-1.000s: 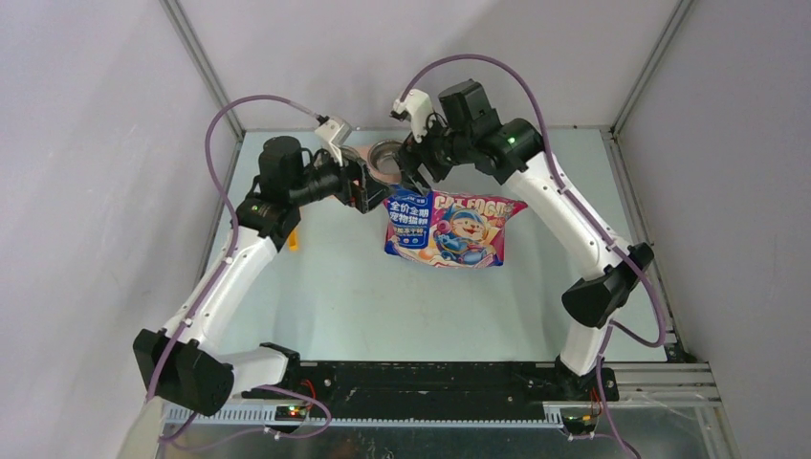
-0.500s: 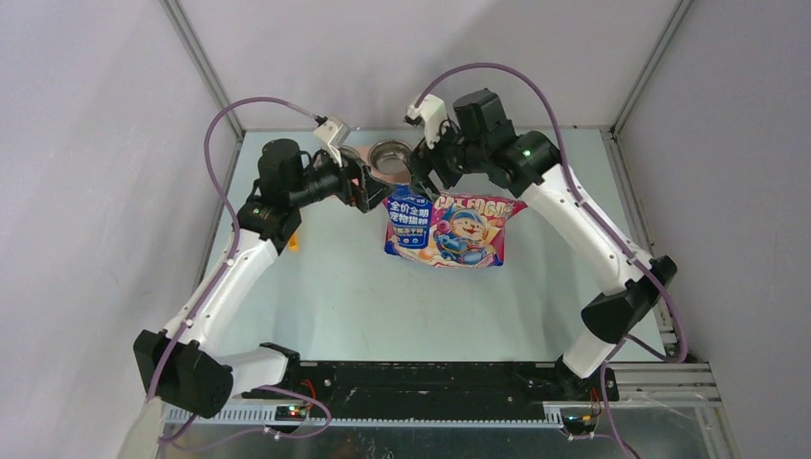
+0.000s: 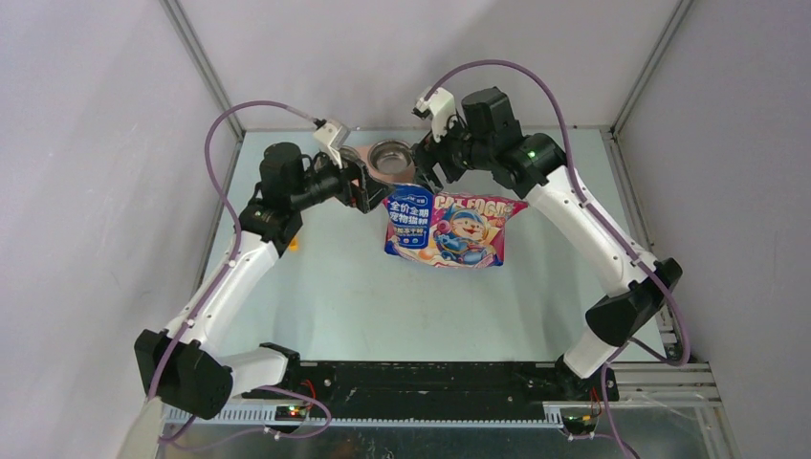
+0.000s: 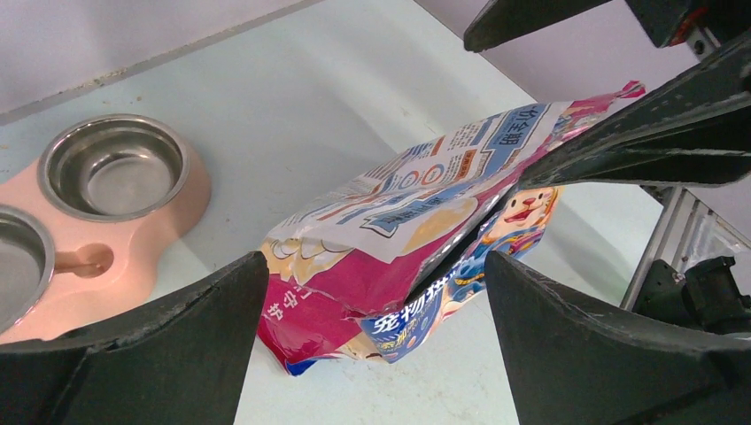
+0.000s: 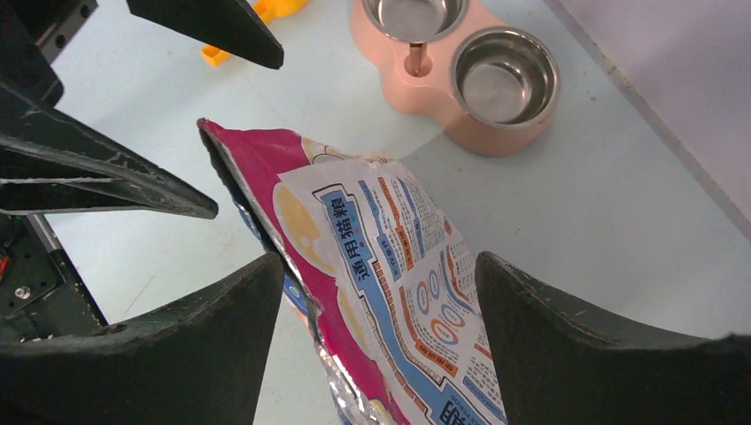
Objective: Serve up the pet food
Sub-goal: Open the pet food bag at the center of the board.
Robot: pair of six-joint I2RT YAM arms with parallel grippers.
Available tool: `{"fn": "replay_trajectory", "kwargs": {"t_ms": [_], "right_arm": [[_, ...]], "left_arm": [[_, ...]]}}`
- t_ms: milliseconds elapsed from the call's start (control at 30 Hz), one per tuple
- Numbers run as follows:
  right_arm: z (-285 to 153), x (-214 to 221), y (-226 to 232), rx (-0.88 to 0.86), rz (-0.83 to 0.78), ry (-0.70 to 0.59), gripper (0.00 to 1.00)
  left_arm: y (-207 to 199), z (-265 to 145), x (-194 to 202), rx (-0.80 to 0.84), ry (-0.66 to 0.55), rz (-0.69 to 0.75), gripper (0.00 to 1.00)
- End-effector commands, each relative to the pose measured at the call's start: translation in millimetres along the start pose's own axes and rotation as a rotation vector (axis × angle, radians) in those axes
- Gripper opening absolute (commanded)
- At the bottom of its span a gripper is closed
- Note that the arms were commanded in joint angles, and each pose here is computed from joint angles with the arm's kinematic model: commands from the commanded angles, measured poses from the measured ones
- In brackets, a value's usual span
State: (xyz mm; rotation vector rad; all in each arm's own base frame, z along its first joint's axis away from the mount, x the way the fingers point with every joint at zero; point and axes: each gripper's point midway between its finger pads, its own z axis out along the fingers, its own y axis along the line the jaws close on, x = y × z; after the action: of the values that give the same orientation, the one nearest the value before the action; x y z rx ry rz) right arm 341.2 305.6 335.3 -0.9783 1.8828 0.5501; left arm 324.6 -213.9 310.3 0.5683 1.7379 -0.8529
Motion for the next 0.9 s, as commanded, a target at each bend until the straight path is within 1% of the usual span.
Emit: {"fn": "replay_trajectory", "kwargs": {"t_ms": [0, 400, 567, 867], "right_arm": [[12, -1, -4, 0.01, 0.015, -0.009, 0.82], [20, 8, 12, -0.059, -0.007, 0.03, 0.82], [23, 16, 18, -0.088, -0.031, 0.067, 0.82], [32, 26, 3, 0.017, -0.095, 0.118, 0.82]], "left_arm": [[-6, -3, -16, -0.002, -0.058, 0.027, 1.0], [-1, -4, -18, -0.032, -0.065, 0.017, 1.0], [1, -2, -17, -0.039, -0.062, 0.005, 1.0], [3, 6, -8, -0.017, -0.042, -0.027, 1.0]]}}
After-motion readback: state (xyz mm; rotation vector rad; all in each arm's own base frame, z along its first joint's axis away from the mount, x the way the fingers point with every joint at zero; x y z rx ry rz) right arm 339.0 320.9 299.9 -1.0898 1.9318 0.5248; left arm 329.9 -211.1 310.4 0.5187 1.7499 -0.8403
